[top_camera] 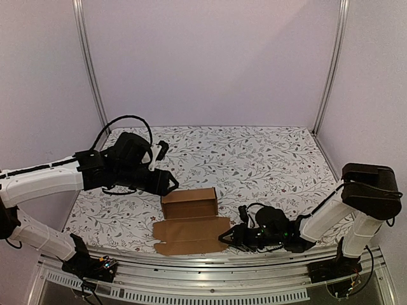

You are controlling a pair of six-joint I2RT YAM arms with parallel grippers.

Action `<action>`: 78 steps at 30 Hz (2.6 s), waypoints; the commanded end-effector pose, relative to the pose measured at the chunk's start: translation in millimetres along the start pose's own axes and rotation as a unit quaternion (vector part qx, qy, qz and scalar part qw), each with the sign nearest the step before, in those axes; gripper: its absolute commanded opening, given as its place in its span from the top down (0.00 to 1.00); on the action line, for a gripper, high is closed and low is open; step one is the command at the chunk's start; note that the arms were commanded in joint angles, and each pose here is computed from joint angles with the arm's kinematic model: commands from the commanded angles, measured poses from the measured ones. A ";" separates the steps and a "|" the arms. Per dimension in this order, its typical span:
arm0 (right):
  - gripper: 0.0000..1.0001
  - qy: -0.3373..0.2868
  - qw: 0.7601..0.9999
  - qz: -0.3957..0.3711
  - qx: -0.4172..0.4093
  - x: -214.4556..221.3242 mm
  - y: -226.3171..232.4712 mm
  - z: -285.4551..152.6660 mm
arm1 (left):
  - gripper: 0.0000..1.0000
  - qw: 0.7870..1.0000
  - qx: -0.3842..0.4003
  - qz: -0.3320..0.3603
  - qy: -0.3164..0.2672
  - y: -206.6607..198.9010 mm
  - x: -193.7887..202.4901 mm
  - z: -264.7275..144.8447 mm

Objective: Fold the paper box

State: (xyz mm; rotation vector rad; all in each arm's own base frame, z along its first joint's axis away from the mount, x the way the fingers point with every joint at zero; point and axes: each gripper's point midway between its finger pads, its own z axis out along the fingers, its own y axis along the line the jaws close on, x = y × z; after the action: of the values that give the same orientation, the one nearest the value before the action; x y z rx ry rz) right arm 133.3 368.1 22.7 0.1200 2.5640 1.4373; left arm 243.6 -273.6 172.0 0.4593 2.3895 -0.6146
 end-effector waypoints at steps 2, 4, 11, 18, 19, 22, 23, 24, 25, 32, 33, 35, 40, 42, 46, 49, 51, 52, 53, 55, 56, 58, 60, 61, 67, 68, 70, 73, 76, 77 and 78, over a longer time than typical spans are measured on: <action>0.81 0.023 0.996 0.013 0.088 13.2 -54.2 -5.1 | 0.40 1.000 -0.007 -0.005 0.011 5.7 4.7 6.2; 0.88 0.023 0.996 0.012 0.086 13.0 -52.7 -5.4 | 0.41 1.000 -0.007 -0.005 0.010 5.8 4.6 6.2; 1.00 0.022 0.997 0.004 0.078 10.6 -43.8 -5.1 | 0.41 1.000 -0.007 -0.003 0.010 5.5 4.6 3.7; 1.00 0.011 0.996 -0.037 0.082 -1.2 -18.4 -13.0 | 0.40 1.000 -0.013 0.003 -0.001 7.0 -1.0 -7.7; 1.00 0.009 0.996 -0.046 0.077 -3.5 -9.5 -15.5 | 0.40 1.000 -0.015 0.004 -0.004 7.2 -2.2 -10.0; 1.00 0.005 0.994 -0.078 0.075 -10.0 8.7 -20.0 | 0.40 1.000 -0.018 0.007 -0.010 8.4 -4.9 -15.7; 1.00 0.004 0.993 -0.094 0.072 -11.9 17.5 -22.7 | 0.40 1.000 -0.018 0.007 -0.011 8.4 -5.1 -17.2; 1.00 0.002 0.992 -0.103 0.072 -14.0 23.4 -25.2 | 0.40 1.000 -0.018 0.007 -0.015 8.7 -6.4 -19.4; 1.00 0.003 0.990 -0.116 0.075 -15.2 28.3 -27.2 | 0.40 1.000 -0.019 0.008 -0.017 9.0 -7.0 -21.4; 1.00 -0.009 0.967 -0.231 0.106 -32.4 69.9 -60.7 | 0.40 0.998 -0.037 0.006 -0.057 15.2 -20.7 -45.8; 1.00 -0.010 0.961 -0.254 0.107 -34.8 78.9 -67.4 | 0.40 0.997 -0.036 0.006 -0.066 14.7 -24.3 -52.1; 1.00 -0.010 0.951 -0.286 0.117 -39.1 90.2 -78.5 | 0.40 0.996 -0.037 0.005 -0.083 14.5 -30.9 -63.8; 1.00 -0.004 0.908 -0.385 0.168 -52.5 115.3 -114.5 | 0.39 0.991 -0.031 0.008 -0.133 11.3 -49.7 -98.4; 1.00 -0.001 0.890 -0.417 0.184 -58.2 128.1 -128.8 | 0.38 0.988 -0.030 0.011 -0.150 11.0 -55.3 -110.6; 1.00 0.005 0.853 -0.478 0.209 -68.8 156.9 -159.5 | 0.37 0.986 -0.027 0.015 -0.166 9.1 -61.2 -122.9; 1.00 0.030 0.825 -0.515 0.232 -71.0 167.2 -177.4 | 0.36 0.987 -0.015 0.019 -0.162 4.1 -61.5 -122.5; 1.00 0.052 0.808 -0.533 0.247 -71.5 170.9 -186.1 | 0.36 0.987 -0.009 0.020 -0.157 1.5 -61.2 -120.5; 1.00 0.064 0.803 -0.538 0.249 -69.7 172.6 -188.3 | 0.36 0.988 -0.006 0.020 -0.156 0.4 -61.4 -120.1; 1.00 0.080 0.801 -0.541 0.245 -65.4 174.3 -190.3 | 0.36 0.988 -0.004 0.020 -0.155 -0.5 -61.2 -119.6; 1.00 0.116 0.794 -0.549 0.234 -55.4 175.1 -191.0 | 0.36 0.988 0.000 0.022 -0.153 -2.2 -61.2 -118.8; 1.00 0.133 0.790 -0.552 0.231 -51.1 174.1 -191.7 | 0.36 0.988 0.001 0.023 -0.153 -3.0 -61.5 -118.2; 1.00 0.158 0.777 -0.557 0.245 -48.5 167.7 -194.4 | 0.36 0.988 0.005 0.023 -0.153 -4.3 -61.8 -118.0; 1.00 0.177 0.767 -0.558 0.263 -48.4 161.8 -197.5 | 0.36 0.988 0.009 0.024 -0.152 -5.7 -61.6 -118.1; 1.00 0.192 0.761 -0.559 0.270 -47.2 158.3 -197.0 | 0.36 0.988 0.012 0.025 -0.152 -6.8 -61.7 -118.7; 1.00 0.246 0.730 -0.572 0.281 -40.0 145.0 -198.4 | 0.36 0.990 0.045 0.027 -0.131 -19.1 -56.4 -106.8; 1.00 0.257 0.724 -0.576 0.280 -38.1 142.7 -196.9 | 0.36 0.990 0.054 0.026 -0.125 -22.3 -55.0 -103.2; 1.00 0.276 0.719 -0.577 0.272 -32.7 139.9 -193.8 | 0.36 0.991 0.070 0.024 -0.114 -28.1 -51.6 -95.1; 1.00 0.303 0.715 -0.575 0.256 -24.3 136.7 -185.0 | 0.36 0.992 0.082 0.023 -0.096 -33.0 -46.8 -84.8; 1.00 0.319 0.702 -0.580 0.263 -24.7 128.0 -176.6 | 0.36 0.992 0.086 0.021 -0.087 -34.1 -43.5 -77.5; 1.00 0.321 0.697 -0.582 0.270 -26.6 124.9 -174.5 | 0.36 0.993 0.086 0.020 -0.084 -34.1 -42.3 -75.4; 1.00 0.324 0.691 -0.584 0.277 -28.6 121.5 -171.1 | 0.36 0.993 0.088 0.020 -0.082 -34.7 -41.5 -74.1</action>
State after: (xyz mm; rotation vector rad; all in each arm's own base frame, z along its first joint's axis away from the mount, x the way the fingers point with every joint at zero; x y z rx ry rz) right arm 134.9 316.1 237.7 -1.6735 2.2851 0.2947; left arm 224.0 -264.1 266.6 0.4981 2.1663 -0.7712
